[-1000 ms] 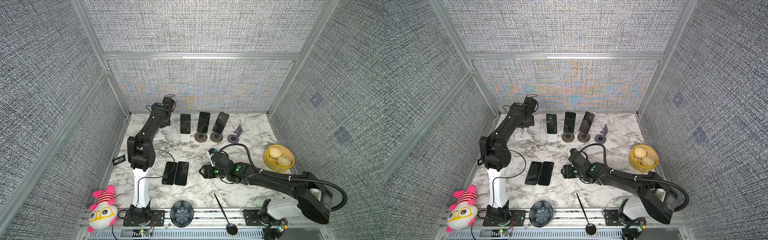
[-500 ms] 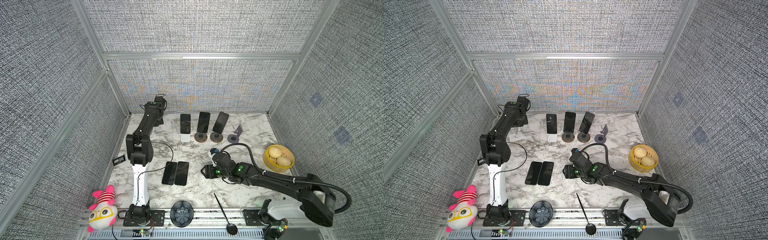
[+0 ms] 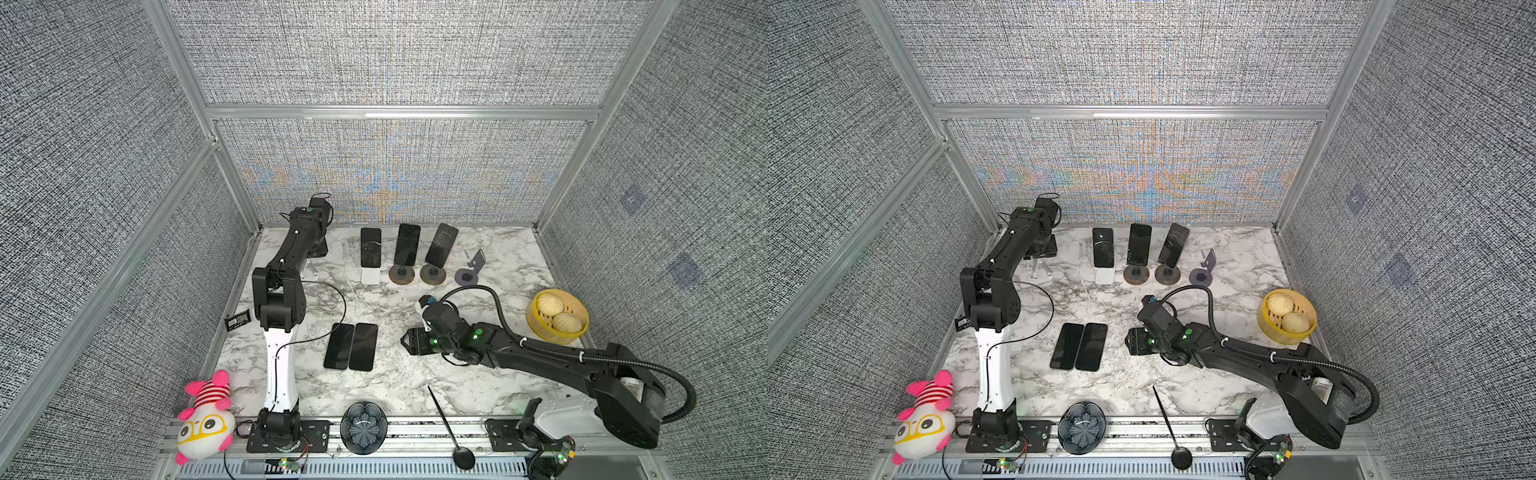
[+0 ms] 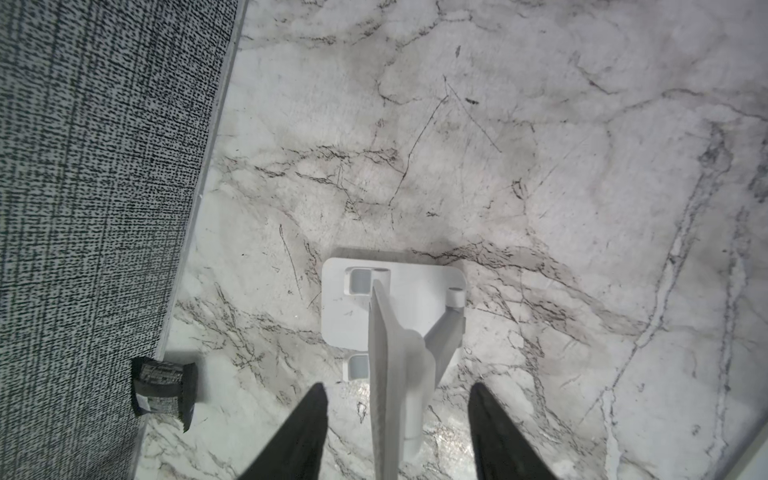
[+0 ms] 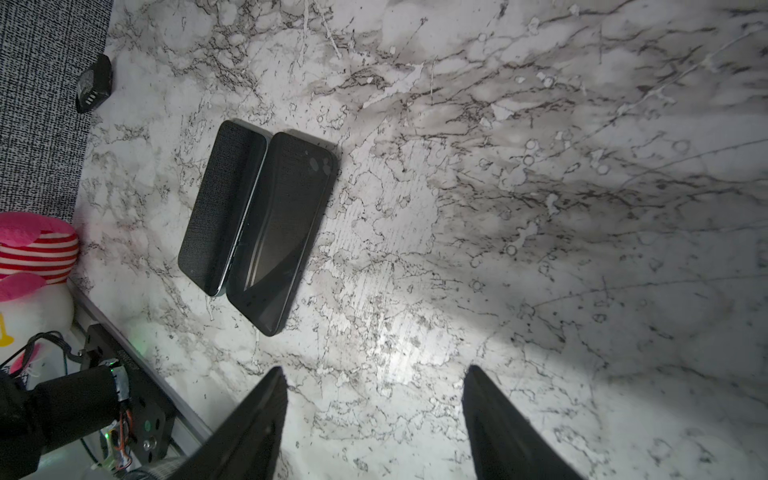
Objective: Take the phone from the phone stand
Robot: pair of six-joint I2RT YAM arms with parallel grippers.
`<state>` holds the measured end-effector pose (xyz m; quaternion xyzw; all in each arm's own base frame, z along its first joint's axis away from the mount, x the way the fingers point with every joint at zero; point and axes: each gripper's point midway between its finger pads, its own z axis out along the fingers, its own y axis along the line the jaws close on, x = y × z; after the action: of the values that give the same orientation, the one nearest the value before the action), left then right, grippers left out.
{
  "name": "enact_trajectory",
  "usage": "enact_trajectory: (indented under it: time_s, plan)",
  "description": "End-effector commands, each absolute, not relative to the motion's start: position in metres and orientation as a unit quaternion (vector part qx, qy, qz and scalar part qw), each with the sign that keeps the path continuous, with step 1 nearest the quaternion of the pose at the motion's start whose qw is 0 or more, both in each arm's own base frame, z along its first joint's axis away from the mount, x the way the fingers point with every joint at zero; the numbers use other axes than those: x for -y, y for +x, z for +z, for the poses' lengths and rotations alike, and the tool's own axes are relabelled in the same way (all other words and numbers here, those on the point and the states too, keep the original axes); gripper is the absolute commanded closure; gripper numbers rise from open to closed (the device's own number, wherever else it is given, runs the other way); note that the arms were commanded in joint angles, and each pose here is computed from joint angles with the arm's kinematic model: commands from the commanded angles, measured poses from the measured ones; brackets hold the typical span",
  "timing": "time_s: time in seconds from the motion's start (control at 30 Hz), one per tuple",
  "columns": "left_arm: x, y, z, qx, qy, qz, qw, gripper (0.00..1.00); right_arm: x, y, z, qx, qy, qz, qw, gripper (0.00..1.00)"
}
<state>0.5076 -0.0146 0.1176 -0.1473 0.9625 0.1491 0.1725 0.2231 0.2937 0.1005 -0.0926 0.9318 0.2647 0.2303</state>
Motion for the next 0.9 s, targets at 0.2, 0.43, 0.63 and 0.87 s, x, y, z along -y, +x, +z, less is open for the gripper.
enact_trajectory:
  time_s: [0.2,0.43,0.63,0.87]
  plan:
    - [0.023,0.512,0.168,-0.958,-0.12,0.125,0.229,0.03,-0.296,0.247,0.117,-0.921,-0.088,0.284,0.254,0.33]
    - [0.065,0.502,0.241,-0.935,-0.02,0.147,0.322,0.02,-0.307,0.259,0.117,-0.914,-0.077,0.311,0.25,0.36]
    - [0.145,0.488,0.264,-0.924,0.019,-0.017,0.38,0.02,-0.314,0.266,0.119,-0.911,-0.071,0.318,0.251,0.39]
    - [0.212,0.491,0.243,-0.92,0.059,-0.11,0.371,0.01,-0.301,0.26,0.113,-0.916,-0.059,0.311,0.247,0.39]
